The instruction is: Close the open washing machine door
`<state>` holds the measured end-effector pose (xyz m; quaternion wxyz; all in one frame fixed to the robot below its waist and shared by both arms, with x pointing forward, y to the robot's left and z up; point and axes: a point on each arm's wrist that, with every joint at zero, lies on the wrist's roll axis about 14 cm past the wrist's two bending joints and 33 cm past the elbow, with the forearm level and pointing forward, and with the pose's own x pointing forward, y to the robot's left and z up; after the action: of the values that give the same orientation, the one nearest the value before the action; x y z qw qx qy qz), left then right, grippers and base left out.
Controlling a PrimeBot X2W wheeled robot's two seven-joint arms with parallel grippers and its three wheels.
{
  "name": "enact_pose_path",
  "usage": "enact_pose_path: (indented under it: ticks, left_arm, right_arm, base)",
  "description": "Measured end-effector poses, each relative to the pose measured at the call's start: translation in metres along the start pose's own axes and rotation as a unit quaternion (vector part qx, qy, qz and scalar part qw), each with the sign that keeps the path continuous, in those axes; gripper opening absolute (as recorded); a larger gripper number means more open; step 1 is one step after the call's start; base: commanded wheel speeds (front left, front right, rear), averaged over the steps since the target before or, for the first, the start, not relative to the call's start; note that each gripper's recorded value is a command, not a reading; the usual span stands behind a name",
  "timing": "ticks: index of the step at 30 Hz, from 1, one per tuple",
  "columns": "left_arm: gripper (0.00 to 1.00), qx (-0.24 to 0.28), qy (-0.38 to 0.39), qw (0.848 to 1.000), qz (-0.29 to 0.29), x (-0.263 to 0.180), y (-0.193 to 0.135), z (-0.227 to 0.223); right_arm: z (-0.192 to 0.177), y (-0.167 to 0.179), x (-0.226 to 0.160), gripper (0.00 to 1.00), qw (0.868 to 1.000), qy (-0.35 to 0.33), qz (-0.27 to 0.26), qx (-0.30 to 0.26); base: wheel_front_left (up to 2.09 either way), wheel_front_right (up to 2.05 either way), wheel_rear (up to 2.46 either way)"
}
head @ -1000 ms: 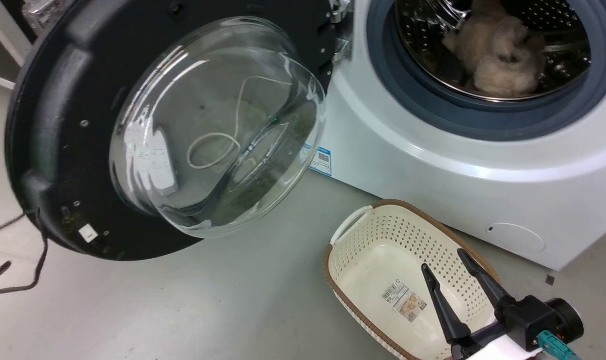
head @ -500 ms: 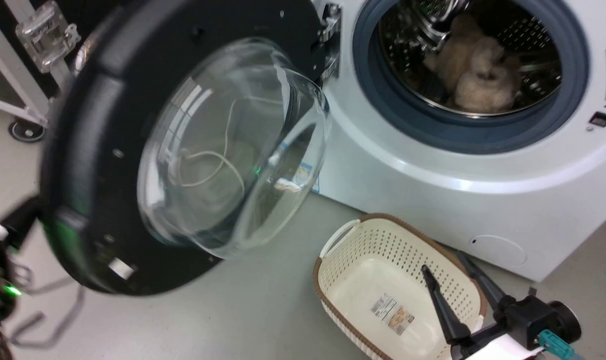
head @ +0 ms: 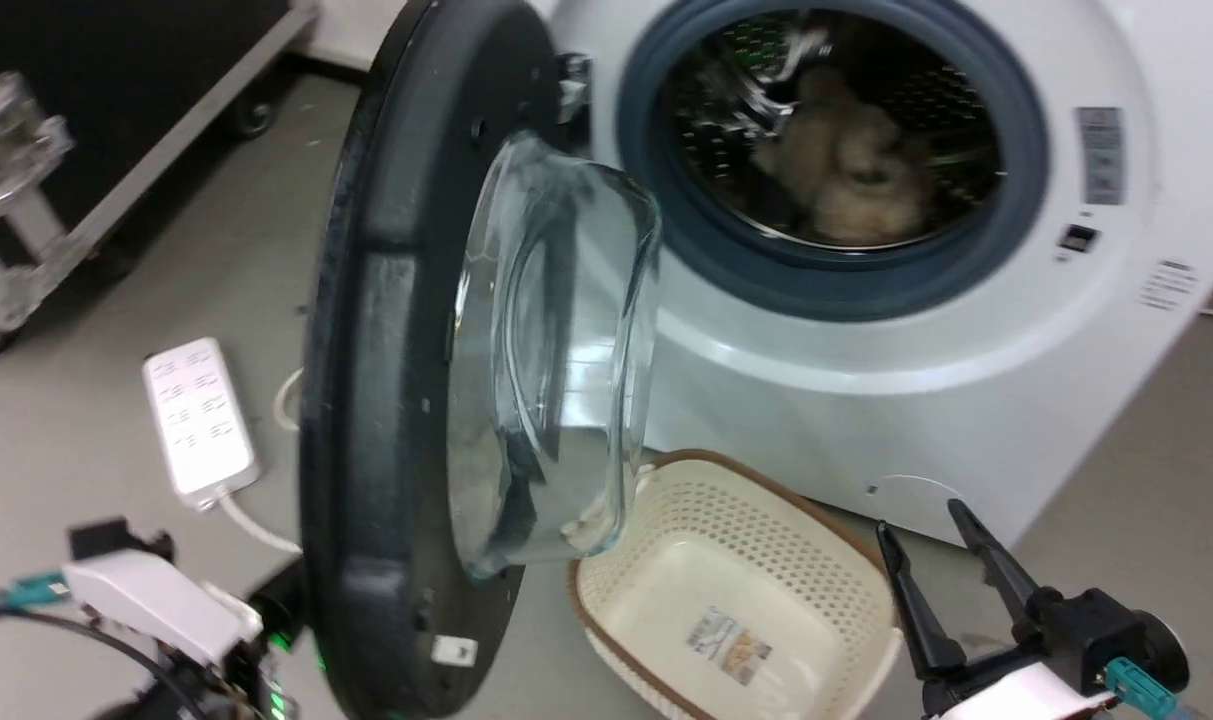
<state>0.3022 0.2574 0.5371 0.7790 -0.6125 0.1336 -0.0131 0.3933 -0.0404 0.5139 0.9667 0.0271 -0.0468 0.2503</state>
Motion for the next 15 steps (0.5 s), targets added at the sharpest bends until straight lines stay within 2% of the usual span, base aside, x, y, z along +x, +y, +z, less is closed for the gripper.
enact_pose_path:
  ticks: [4, 7, 15]
  left_arm:
    - [0.0, -0.015, 0.043, 0.999, -0.012, 0.015, -0.003, -0.036]
    - [0.0, -0.05, 0.066, 0.996, -0.034, 0.033, -0.01, -0.064]
    - [0.0, -0.107, 0.15, 0.981, -0.062, 0.086, -0.026, -0.155]
  right_arm:
    - [0.004, -0.022, -0.013, 1.0, 0.999, -0.003, -0.037, -0.01]
    - [0.005, -0.043, -0.025, 1.0, 0.997, -0.002, -0.07, -0.017]
    - [0.001, -0.09, -0.064, 1.0, 0.988, 0.011, -0.154, -0.024]
  base:
    - [0.0, 0.0, 0.0]
    - [0.0, 0.0, 0.0]
    - [0.0, 0.0, 0.0]
